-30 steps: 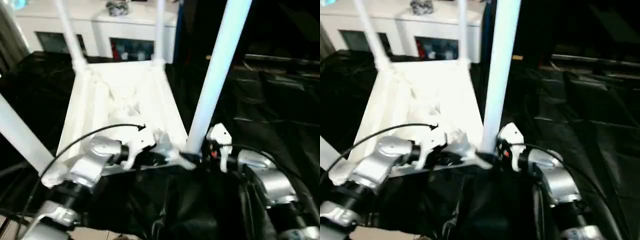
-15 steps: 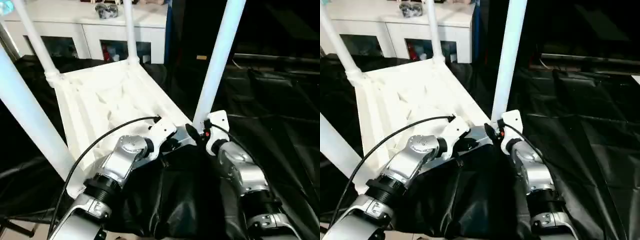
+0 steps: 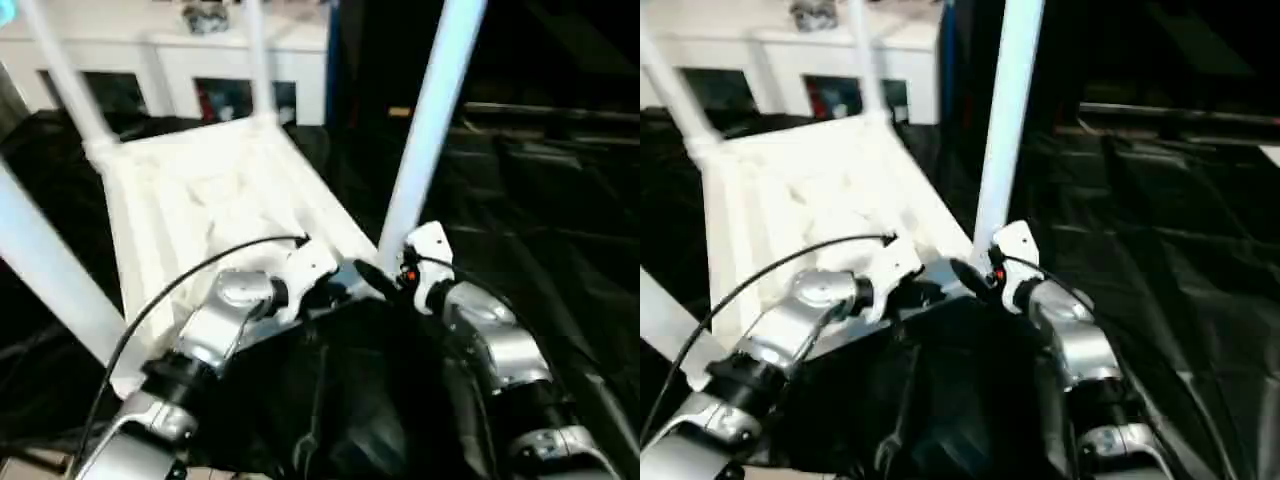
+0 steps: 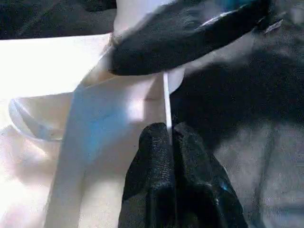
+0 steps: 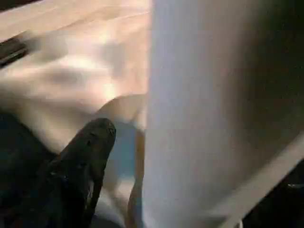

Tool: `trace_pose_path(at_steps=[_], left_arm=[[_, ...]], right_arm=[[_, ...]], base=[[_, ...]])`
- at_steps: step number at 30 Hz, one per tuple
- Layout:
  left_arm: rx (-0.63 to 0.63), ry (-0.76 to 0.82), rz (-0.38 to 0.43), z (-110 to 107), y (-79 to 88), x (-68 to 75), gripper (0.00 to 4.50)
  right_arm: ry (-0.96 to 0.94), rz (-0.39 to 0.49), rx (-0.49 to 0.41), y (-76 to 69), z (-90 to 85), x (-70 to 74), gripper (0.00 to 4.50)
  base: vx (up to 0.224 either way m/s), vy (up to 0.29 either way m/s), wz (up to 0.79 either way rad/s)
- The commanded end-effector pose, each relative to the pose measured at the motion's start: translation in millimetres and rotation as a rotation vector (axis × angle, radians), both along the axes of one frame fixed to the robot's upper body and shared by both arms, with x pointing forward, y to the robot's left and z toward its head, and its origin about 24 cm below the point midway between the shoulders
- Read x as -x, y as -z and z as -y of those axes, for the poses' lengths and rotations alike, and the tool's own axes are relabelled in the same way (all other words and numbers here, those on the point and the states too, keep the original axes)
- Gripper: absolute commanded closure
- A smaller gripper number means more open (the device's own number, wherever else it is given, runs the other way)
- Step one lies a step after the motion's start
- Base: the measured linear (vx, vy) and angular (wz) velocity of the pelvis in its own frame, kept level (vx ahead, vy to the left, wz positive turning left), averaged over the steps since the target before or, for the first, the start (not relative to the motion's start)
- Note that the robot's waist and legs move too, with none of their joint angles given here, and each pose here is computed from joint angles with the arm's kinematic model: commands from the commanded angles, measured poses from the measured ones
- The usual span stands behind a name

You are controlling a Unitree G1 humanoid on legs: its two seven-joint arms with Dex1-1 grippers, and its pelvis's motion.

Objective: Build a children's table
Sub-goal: Rotate leg to tighten

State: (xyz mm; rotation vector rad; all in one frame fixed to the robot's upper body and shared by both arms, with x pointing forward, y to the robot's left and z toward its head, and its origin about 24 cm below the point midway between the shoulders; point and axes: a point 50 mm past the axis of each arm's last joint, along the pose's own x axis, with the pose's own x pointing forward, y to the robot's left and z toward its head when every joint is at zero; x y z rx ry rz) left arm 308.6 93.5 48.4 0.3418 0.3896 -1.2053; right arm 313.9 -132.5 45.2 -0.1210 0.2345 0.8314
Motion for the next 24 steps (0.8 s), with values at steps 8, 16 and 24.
trace_pose_path(at_steps=[8,16,24], left_arm=[[0.034,0.206,-0.006,-6.6,-11.9,10.1,4.5],[0.019,0.267,-0.061,-19.2,-10.5,16.7,4.5],[0.011,0.28,-0.075,-21.7,-9.7,17.8,4.5]], right_arm=[[-0.286,-0.048,0.018,-5.4,6.5,21.0,0.79],[-0.425,-0.094,0.046,-3.8,5.4,34.3,1.57],[-0.444,-0.098,0.063,-3.7,6.9,36.0,2.14]], base=[[0.0,0.0,0.0],[0.0,0.0,0.0],[0.0,0.0,0.0]])
